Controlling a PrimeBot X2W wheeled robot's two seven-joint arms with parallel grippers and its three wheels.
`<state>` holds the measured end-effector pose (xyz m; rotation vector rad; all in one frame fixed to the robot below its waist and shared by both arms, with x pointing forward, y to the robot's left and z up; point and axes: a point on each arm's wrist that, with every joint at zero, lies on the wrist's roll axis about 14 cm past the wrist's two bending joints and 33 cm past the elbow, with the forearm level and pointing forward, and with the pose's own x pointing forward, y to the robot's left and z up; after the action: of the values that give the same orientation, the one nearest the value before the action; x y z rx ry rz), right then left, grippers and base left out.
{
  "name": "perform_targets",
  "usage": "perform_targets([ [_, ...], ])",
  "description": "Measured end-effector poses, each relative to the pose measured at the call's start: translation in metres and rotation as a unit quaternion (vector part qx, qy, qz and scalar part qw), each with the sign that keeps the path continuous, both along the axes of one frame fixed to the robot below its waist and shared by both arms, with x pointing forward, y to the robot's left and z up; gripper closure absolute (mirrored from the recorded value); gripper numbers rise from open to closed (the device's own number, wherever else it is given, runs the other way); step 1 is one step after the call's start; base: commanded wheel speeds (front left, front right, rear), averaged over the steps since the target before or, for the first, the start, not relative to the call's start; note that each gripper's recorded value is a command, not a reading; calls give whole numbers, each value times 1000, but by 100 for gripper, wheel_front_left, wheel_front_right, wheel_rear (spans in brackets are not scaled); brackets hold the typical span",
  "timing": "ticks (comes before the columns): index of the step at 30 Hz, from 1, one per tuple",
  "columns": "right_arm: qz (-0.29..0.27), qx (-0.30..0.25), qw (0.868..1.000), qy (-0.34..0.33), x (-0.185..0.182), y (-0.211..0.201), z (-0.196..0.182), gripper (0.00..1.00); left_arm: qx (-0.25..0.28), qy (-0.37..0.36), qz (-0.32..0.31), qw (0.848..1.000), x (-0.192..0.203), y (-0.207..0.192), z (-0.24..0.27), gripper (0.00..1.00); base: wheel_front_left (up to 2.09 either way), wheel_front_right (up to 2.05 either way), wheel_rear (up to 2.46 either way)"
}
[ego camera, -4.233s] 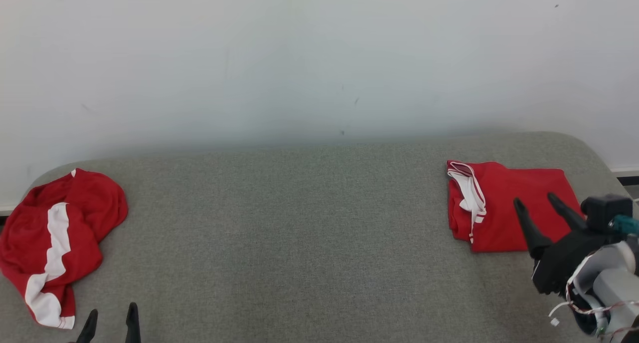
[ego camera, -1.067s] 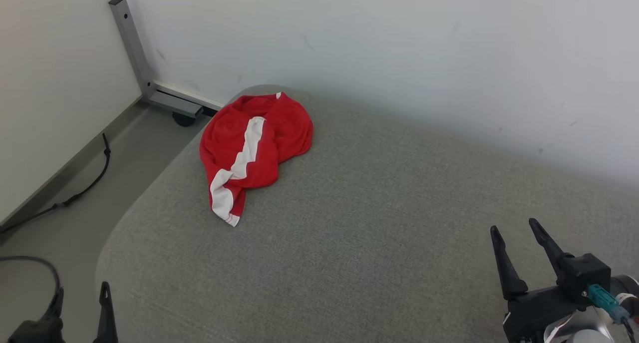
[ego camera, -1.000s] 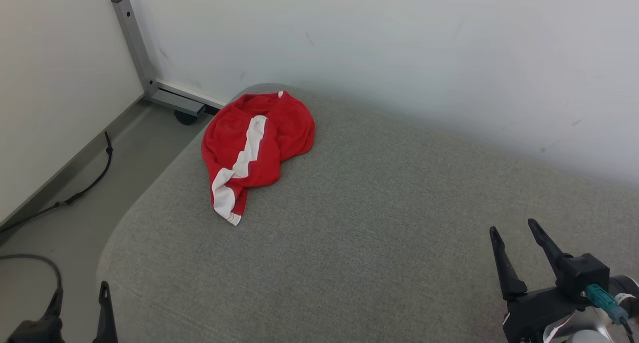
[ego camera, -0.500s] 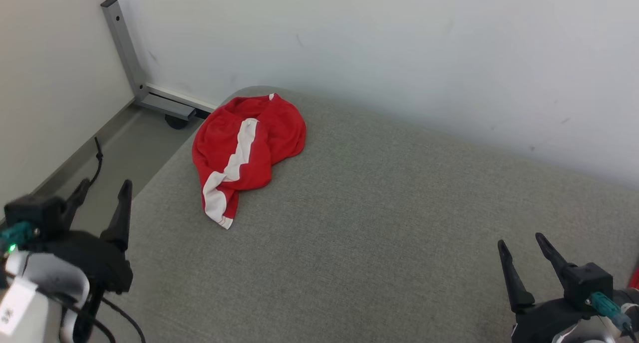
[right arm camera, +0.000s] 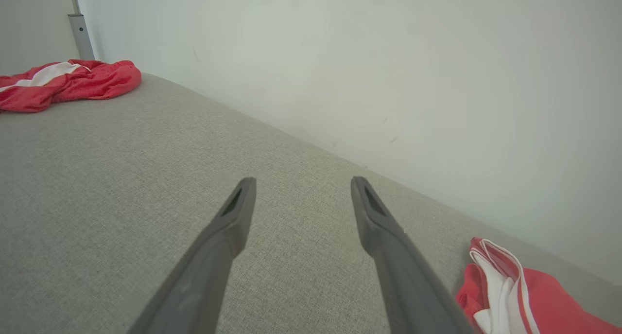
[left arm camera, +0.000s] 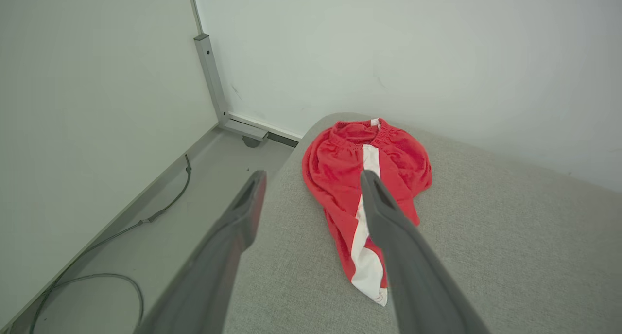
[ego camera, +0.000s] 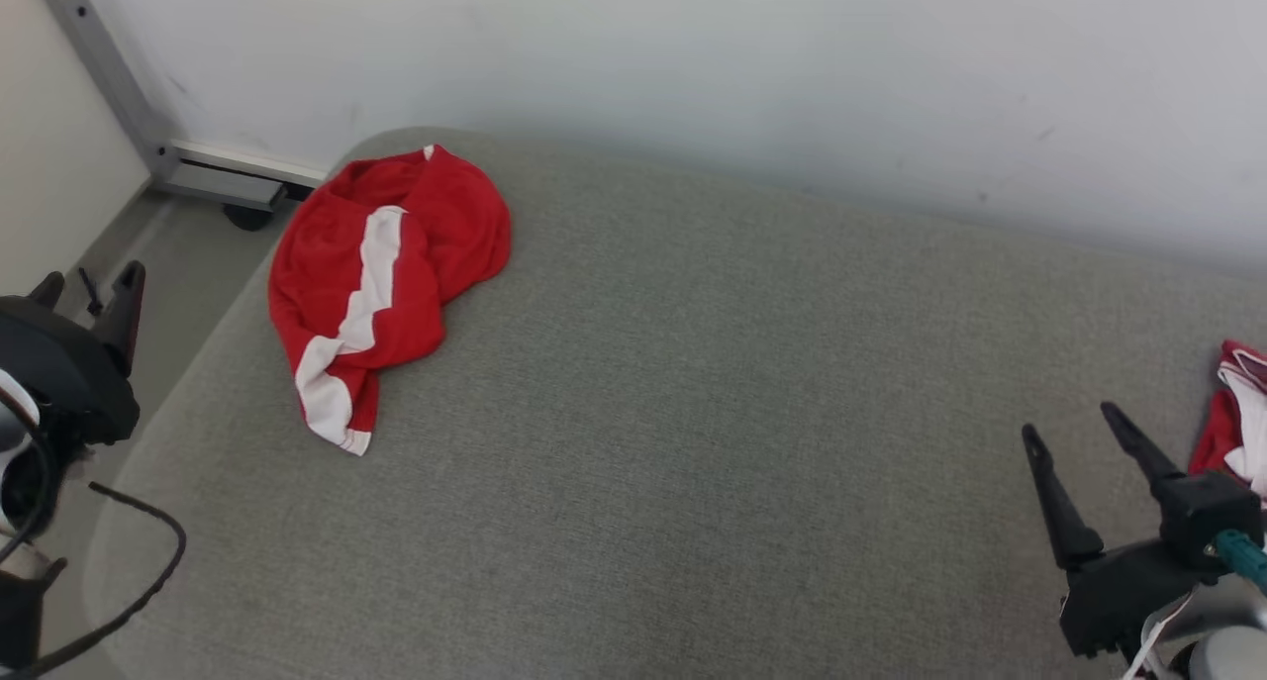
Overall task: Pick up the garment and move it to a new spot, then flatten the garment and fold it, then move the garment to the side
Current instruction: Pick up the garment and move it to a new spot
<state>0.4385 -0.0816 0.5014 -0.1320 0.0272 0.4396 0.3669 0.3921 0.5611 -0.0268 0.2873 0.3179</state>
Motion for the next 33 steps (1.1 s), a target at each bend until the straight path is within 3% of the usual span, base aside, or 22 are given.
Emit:
perform_targets([
  [10,-53,-20,998,5,29,-49,-5,0,-20,102,-45,994,66,-18,-36,0,0,0,0],
  [17,-84,-29,996,24,42,-76,-23,0,-38,180,-71,980,101,-36,-77,0,0,0,0],
  [25,-107,-43,992,52,48,-98,-44,0,-75,322,-52,942,90,-38,-148,0,0,0,0],
  [33,-118,-53,990,63,51,-109,-52,0,-90,395,-52,913,84,-47,-178,0,0,0,0],
])
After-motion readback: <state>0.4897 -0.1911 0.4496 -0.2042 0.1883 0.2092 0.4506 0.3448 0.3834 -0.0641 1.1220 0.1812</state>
